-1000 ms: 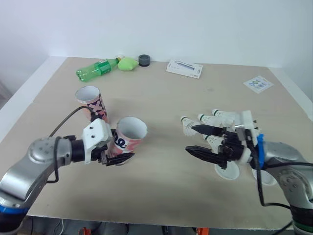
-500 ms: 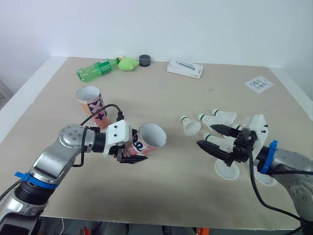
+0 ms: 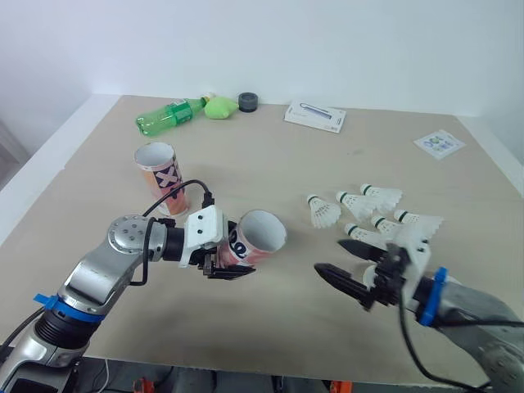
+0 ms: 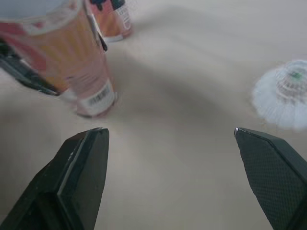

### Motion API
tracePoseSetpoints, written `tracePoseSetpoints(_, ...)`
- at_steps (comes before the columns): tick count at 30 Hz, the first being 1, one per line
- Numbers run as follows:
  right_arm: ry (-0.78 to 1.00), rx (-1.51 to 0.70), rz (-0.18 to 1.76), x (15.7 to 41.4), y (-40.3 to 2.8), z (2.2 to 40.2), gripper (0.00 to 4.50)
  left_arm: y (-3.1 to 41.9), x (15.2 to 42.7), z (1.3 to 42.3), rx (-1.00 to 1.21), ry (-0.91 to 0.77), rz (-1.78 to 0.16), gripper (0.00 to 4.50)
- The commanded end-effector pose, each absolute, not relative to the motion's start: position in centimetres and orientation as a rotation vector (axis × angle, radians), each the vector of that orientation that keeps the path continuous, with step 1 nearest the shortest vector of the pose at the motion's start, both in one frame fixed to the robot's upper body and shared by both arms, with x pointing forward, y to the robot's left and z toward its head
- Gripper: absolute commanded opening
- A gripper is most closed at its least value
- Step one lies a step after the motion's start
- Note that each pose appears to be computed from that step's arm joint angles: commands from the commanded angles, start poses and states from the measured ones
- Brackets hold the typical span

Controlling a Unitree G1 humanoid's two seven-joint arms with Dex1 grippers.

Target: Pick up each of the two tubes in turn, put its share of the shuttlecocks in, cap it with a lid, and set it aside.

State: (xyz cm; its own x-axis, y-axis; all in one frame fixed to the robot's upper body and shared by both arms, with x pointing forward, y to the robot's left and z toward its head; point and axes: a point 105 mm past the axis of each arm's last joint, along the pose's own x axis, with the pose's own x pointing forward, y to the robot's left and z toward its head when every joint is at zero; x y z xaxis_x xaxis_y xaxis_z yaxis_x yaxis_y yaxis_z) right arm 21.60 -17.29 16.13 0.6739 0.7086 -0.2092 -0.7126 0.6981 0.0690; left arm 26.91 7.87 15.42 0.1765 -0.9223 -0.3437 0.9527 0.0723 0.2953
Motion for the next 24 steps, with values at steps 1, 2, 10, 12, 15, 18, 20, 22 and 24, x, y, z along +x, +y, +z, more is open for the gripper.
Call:
tracePoseSetpoints(1, 0.171, -0.020, 0.876, 19.4, -17.6, 18.7, 4.50, 7.5, 26.7, 15.0, 0.514, 0.079, -1.454, 3.77)
tracePoseSetpoints(2, 0.177, -0.019, 0.885, 18.7, -17.9, 19.0, 4.50, 7.5, 26.8, 14.9, 0.515, 0.083, -1.459, 3.77)
tracePoseSetpoints(10, 0.276, -0.050, 0.649, 18.8, -22.0, 15.7, 4.50, 7.0, 28.4, 14.4, 0.538, 0.110, -1.470, 3.77)
tracePoseSetpoints(12, 0.280, -0.058, 0.641, 19.2, -21.9, 15.0, 4.50, 7.0, 28.9, 14.3, 0.557, 0.119, -1.454, 3.77)
tracePoseSetpoints(15, 0.275, -0.047, 0.615, 20.1, -22.3, 14.4, 4.50, 7.1, 29.7, 14.4, 0.569, 0.123, -1.415, 3.77)
tracePoseSetpoints(18, 0.276, -0.061, 0.600, 20.8, -22.5, 13.7, 4.50, 7.1, 30.1, 14.7, 0.563, 0.112, -1.394, 3.77)
tracePoseSetpoints(20, 0.276, -0.068, 0.583, 21.4, -22.8, 13.3, 4.50, 7.0, 30.2, 15.0, 0.549, 0.104, -1.391, 3.77)
tracePoseSetpoints(22, 0.275, -0.073, 0.580, 22.0, -22.9, 13.1, 4.50, 6.9, 30.1, 15.4, 0.534, 0.093, -1.393, 3.77)
tracePoseSetpoints(24, 0.273, -0.081, 0.579, 22.6, -22.9, 12.8, 4.50, 7.0, 30.1, 15.6, 0.524, 0.095, -1.392, 3.77)
